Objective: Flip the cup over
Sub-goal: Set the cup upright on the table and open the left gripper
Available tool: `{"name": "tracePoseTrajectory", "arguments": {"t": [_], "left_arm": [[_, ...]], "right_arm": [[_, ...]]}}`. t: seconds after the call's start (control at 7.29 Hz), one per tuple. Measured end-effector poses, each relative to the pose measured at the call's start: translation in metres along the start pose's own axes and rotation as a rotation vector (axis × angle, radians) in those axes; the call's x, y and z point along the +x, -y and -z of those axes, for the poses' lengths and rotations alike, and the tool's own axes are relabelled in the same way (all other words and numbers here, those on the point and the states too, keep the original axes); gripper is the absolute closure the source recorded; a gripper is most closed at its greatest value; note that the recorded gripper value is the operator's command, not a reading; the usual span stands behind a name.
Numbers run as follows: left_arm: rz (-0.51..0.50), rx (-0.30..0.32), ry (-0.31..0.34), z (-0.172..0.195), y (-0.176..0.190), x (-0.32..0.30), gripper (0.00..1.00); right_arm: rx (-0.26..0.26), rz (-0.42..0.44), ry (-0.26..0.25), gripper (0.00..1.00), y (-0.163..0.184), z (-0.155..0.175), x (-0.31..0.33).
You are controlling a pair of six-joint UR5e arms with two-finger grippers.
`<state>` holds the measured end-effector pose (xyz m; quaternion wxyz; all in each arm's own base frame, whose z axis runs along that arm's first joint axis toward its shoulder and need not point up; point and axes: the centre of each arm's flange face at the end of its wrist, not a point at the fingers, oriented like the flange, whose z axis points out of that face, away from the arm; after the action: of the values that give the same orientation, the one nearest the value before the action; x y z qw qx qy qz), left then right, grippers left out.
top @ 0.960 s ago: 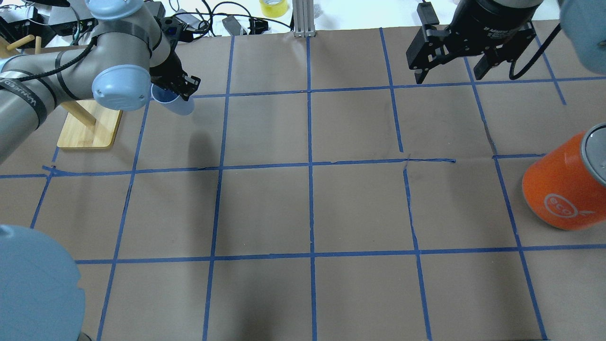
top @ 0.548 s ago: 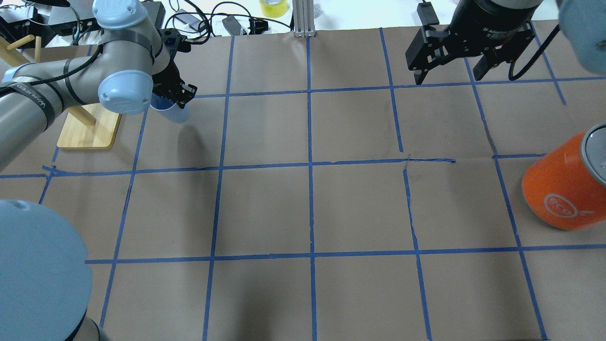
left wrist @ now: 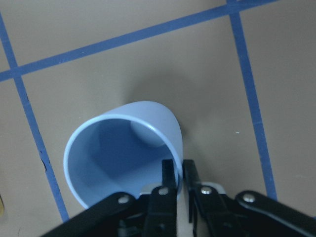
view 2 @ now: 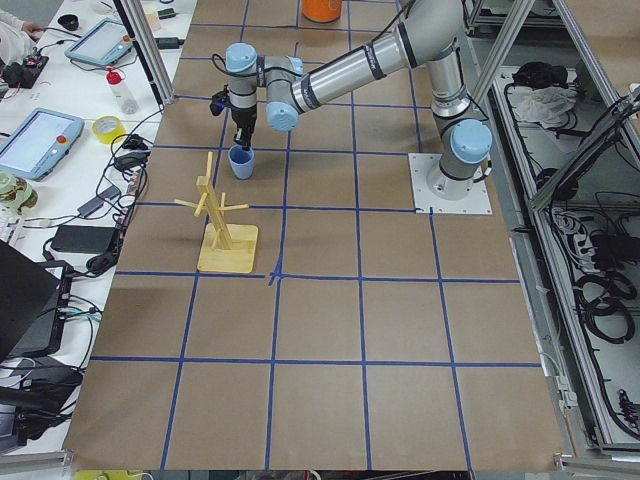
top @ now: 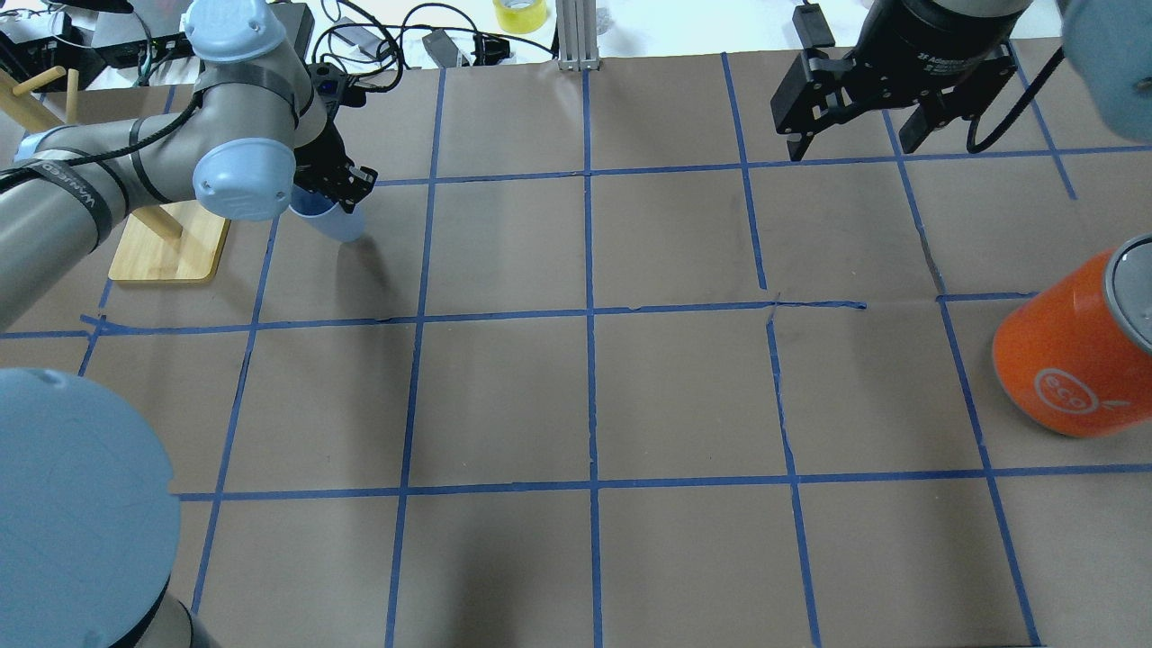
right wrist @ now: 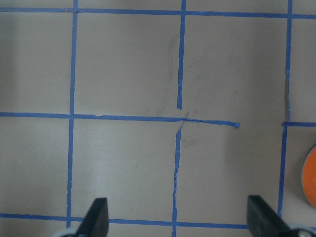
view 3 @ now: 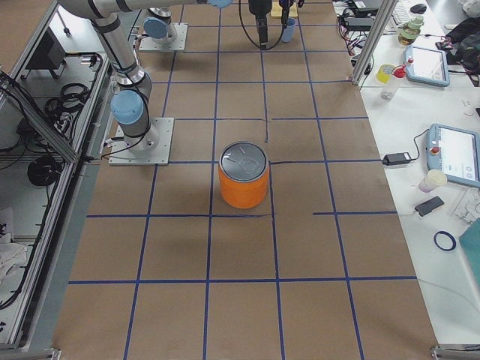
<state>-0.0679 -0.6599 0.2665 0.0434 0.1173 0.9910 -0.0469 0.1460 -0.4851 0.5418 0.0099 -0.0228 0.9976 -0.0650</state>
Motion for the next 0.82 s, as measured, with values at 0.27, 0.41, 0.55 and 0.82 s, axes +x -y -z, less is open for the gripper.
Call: {"name": "tracePoseTrajectory", "arguments": {"t": [0.27, 0.41, 0.55, 0.82], "left_arm": [[0.003, 0.016, 0.007, 0.02, -0.001, -0.001, 0.0], [0.001, 0.013, 0.006, 0.039, -0.004, 0.0, 0.0], [0.003, -0.004, 0.0, 0.064, -0.009, 0.003, 0.0], [0.031, -0.026, -0.026, 0.123, -0.028, 0.016, 0.0]], "right_arm": [[0.0, 0.0, 0.0, 0.0, 0.0, 0.0, 0.0], [0.0, 0.0, 0.0, 0.0, 0.0, 0.0, 0.0], [0.001, 0.0, 0.0, 0.0, 0.0, 0.0, 0.0], [0.001, 0.0, 0.0, 0.0, 0.0, 0.0, 0.0]]}}
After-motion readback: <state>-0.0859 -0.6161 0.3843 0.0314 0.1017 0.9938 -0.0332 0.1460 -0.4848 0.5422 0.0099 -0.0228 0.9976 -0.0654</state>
